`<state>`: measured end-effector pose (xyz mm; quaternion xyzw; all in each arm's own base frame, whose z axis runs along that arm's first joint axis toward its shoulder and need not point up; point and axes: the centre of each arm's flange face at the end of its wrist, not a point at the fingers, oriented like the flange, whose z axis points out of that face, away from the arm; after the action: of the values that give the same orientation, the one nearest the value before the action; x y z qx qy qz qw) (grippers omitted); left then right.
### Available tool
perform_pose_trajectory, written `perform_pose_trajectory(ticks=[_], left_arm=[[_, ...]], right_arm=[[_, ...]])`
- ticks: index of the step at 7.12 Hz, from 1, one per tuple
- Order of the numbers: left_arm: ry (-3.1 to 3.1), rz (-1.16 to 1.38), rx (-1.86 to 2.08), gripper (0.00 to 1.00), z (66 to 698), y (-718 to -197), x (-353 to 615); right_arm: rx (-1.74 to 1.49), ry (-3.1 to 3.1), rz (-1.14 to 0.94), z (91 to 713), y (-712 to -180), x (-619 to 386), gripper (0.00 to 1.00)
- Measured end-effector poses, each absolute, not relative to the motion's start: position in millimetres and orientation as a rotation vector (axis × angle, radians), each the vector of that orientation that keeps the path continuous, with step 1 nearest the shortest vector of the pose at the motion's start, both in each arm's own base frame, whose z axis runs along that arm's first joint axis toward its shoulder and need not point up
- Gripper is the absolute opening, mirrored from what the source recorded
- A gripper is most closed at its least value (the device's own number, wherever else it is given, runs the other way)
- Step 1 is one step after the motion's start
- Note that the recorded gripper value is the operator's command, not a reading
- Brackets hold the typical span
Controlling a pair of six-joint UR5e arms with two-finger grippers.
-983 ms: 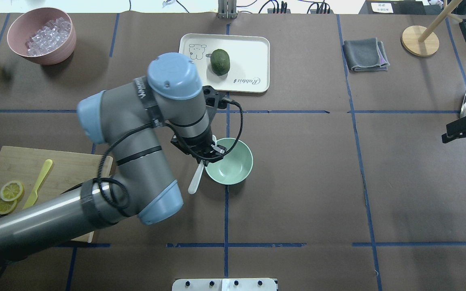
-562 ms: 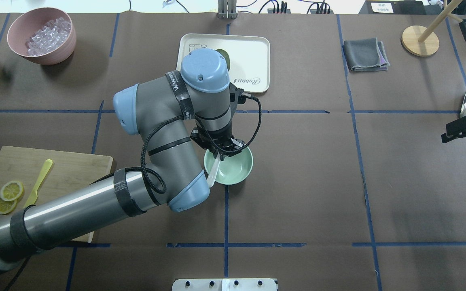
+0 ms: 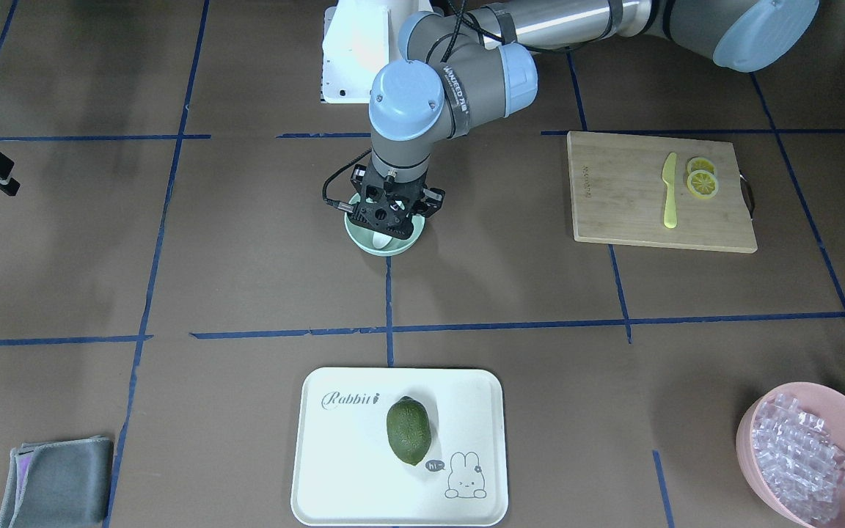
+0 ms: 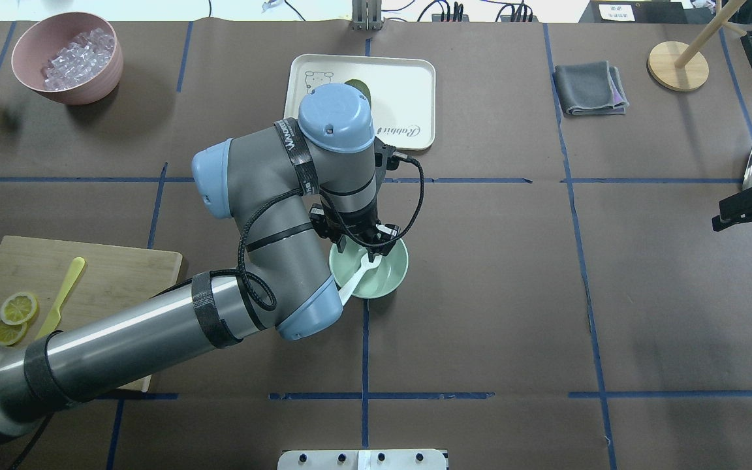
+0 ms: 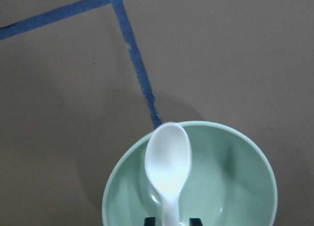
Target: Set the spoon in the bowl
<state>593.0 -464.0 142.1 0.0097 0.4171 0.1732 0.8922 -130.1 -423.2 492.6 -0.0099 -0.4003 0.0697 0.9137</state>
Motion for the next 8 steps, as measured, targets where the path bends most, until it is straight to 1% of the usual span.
perform_pose_trajectory(ticks=[2, 3, 4, 5, 6, 7, 8], left_arm=[[0.870, 0.350, 0.028, 0.84, 139, -466, 582], [0.873, 0.332, 0.040, 0.84, 144, -472, 555], [0.870, 0.303, 0.054, 0.84, 166, -477, 516], [0.862, 0.290, 0.079, 0.91, 197, -481, 468], [0.847, 0.313, 0.108, 0.92, 237, -487, 414], [0.831, 0.348, 0.119, 0.97, 285, -496, 353], [0.816, 0.372, 0.124, 0.99, 344, -509, 274]], right_arm=[[-0.024, -0.822, 0.143, 496, -424, -130, 1.00], [-0.022, -0.820, 0.136, 498, -424, -128, 1.00], [-0.017, -0.817, 0.124, 504, -426, -121, 1.00], [-0.008, -0.812, 0.112, 513, -429, -109, 1.00], [0.001, -0.810, 0.092, 527, -432, -93, 1.00], [0.007, -0.815, 0.061, 546, -435, -75, 1.00], [0.014, -0.819, 0.017, 570, -439, -58, 1.00]])
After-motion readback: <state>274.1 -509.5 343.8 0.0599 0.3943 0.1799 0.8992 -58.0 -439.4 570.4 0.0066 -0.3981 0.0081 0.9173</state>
